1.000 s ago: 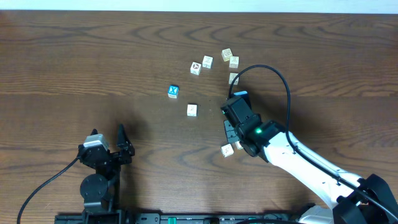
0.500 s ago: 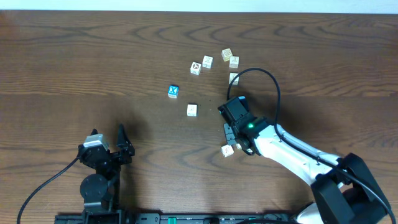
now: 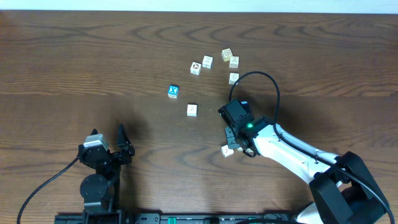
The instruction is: Lift 4 blocks
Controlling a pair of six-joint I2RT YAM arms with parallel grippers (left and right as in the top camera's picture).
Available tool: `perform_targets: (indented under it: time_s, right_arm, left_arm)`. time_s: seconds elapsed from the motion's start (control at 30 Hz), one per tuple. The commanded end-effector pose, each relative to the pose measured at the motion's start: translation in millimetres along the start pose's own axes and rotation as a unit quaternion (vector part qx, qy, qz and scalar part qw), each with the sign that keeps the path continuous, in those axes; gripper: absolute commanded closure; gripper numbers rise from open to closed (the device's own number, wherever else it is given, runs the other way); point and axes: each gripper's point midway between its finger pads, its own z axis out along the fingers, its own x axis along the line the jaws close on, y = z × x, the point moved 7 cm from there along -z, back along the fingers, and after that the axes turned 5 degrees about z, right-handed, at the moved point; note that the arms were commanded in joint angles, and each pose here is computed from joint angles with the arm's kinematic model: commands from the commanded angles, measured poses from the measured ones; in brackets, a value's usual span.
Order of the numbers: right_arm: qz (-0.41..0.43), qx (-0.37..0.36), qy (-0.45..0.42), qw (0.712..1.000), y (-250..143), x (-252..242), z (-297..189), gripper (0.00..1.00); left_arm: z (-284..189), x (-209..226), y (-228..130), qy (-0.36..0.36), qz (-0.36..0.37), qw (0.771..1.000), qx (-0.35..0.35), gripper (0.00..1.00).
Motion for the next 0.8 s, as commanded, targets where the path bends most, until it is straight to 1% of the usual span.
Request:
perform_targets:
  time_s: [0.0, 0.4, 0.57, 0.77]
  right_arm:
    - [0.009, 0.004, 0.005, 1.000, 0.2, 4.2, 0.0, 0.99]
    - [-0.010, -0.004, 0.020, 1.000, -4.5, 19.5, -2.9, 0.99]
    - [0.006, -0.027, 0.022, 0.999, 8.2, 16.5, -5.1, 0.99]
    - [0.036, -0.042, 0.016, 0.998, 36.2, -1.4, -23.4, 0.99]
  left_arm:
    - [1.1, 3.2, -13.9, 0.013, 0.003, 1.000, 0.027, 0.26]
    - [1.1, 3.2, -13.9, 0.013, 0.003, 1.000, 0.027, 0.26]
    - [1.1, 3.2, -13.9, 0.013, 0.003, 1.000, 0.027, 0.25]
    - [1.1, 3.2, -13.9, 0.013, 0.003, 1.000, 0.027, 0.25]
